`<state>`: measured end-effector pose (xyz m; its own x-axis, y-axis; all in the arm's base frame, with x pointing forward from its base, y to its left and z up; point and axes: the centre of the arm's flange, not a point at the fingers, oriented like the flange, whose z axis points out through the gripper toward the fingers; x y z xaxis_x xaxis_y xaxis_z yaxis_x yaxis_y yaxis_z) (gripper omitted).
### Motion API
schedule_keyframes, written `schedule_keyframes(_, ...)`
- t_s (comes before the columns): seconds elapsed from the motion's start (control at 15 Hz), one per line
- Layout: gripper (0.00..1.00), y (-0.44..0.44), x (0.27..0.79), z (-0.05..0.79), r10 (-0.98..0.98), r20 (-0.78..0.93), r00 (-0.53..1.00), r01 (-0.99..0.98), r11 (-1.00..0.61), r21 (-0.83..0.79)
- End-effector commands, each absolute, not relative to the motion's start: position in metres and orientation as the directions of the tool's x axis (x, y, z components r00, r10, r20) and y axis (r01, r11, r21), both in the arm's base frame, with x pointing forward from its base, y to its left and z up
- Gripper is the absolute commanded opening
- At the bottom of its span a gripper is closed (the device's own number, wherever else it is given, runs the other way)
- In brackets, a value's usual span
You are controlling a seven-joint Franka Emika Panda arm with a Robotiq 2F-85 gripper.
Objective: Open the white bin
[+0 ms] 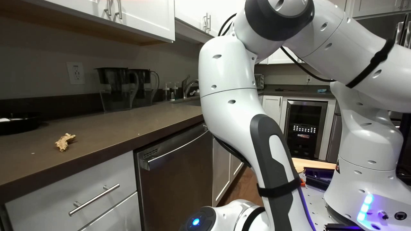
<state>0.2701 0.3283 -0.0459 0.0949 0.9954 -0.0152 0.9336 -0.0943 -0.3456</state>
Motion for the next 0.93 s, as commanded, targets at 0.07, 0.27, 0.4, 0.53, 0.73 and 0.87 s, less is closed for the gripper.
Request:
schedule_keyframes(0.07, 0.05, 0.33, 0.288, -0.024, 0.994, -0.038, 0.104, 0.931, -0.111, -0.347)
schedule_keyframes(0.27, 0.05, 0.33, 0.293, -0.019, 0.993, -0.054, 0.104, 0.927, -0.116, -0.356)
schedule_keyframes(0.4, 0.05, 0.33, 0.295, -0.018, 0.993, -0.056, 0.101, 0.928, -0.114, -0.355)
schedule_keyframes(0.53, 0.05, 0.33, 0.295, -0.018, 0.994, -0.061, 0.095, 0.929, -0.111, -0.354)
schedule_keyframes(0.73, 0.05, 0.331, 0.297, -0.017, 0.994, -0.061, 0.093, 0.93, -0.109, -0.352)
schedule_keyframes(0.87, 0.05, 0.331, 0.299, -0.017, 0.994, -0.065, 0.09, 0.931, -0.107, -0.35)
